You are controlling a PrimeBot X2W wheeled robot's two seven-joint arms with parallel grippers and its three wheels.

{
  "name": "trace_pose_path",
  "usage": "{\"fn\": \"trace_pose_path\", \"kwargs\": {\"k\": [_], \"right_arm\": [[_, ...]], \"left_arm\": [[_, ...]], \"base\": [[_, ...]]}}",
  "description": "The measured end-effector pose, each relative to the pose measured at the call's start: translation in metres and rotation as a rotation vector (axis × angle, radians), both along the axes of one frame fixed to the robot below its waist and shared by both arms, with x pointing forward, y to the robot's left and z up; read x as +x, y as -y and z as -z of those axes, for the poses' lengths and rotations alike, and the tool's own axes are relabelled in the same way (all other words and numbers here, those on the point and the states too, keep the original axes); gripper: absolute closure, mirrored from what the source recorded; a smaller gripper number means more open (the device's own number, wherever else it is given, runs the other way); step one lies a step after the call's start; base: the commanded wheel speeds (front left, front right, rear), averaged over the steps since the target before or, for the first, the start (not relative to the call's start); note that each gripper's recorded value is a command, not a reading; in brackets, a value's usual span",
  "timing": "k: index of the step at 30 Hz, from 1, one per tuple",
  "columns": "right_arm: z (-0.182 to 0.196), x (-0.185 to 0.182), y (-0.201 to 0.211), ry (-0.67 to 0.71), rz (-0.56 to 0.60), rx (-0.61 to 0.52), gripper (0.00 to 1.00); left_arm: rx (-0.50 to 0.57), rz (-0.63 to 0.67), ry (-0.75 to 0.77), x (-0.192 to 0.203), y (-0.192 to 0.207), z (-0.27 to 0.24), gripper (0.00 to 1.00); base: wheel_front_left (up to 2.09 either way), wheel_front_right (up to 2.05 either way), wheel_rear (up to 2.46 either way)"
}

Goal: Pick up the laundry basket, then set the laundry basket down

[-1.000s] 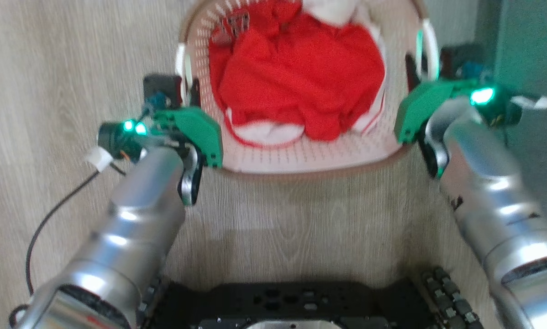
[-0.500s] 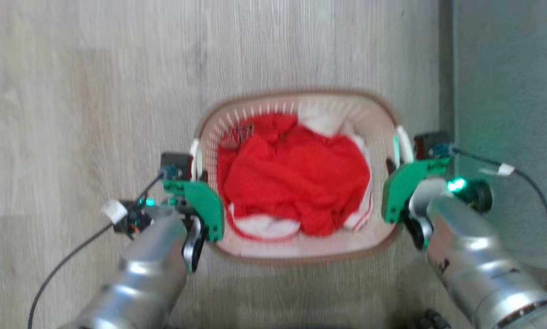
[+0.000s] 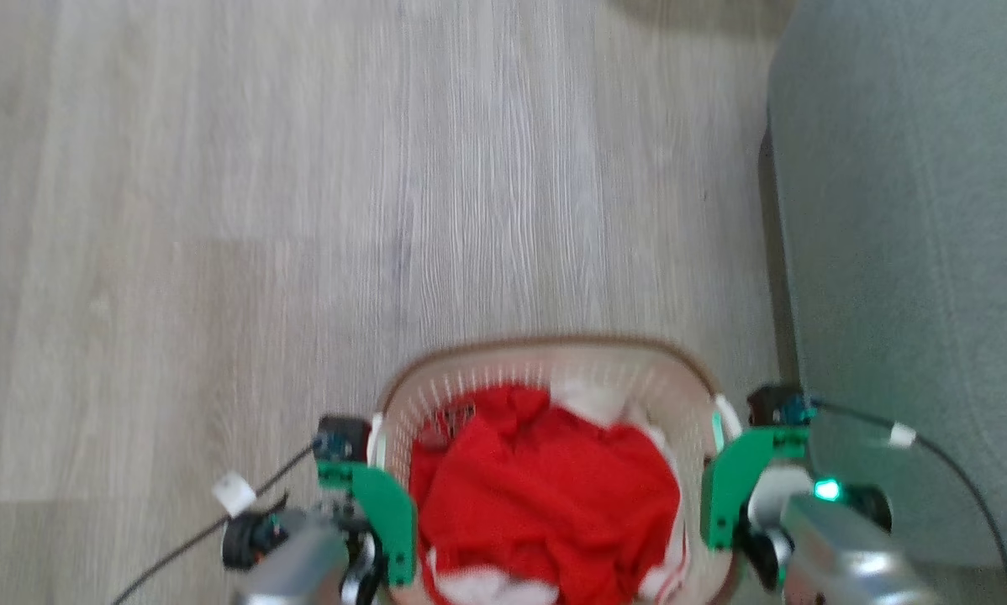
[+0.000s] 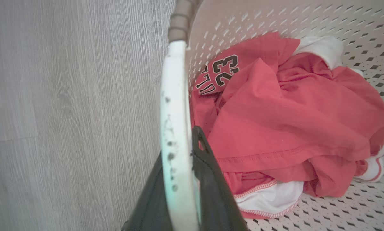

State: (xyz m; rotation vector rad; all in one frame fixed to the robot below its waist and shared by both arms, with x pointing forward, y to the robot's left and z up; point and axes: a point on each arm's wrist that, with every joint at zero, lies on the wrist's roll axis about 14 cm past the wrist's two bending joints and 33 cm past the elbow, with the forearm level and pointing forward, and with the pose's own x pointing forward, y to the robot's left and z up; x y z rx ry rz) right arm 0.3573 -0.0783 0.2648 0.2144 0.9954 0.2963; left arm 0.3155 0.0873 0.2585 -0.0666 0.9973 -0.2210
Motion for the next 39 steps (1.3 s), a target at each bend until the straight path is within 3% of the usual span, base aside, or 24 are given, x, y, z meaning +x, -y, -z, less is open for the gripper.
{"fn": "trace_pose_path", "kwargs": {"k": [6,17,39], "right_arm": [[-0.016,-0.024,-0.004,0.004,-0.01,0.008,1.0],[-0.041,-0.031,-0.013,0.073,-0.036,0.02,1.0],[-0.04,-0.039,-0.014,0.062,-0.04,0.023,1.0]], "left_arm": [[0.006,0.001,0.008,-0.025,-0.004,-0.013,1.0],[0.017,-0.006,0.091,-0.028,-0.011,-0.035,1.0],[0.026,0.018,0.087,-0.033,-0.011,-0.035,1.0]], "base": [[0.0,0.0,0.0],[0.0,0.0,0.0],[0.0,0.0,0.0]]}}
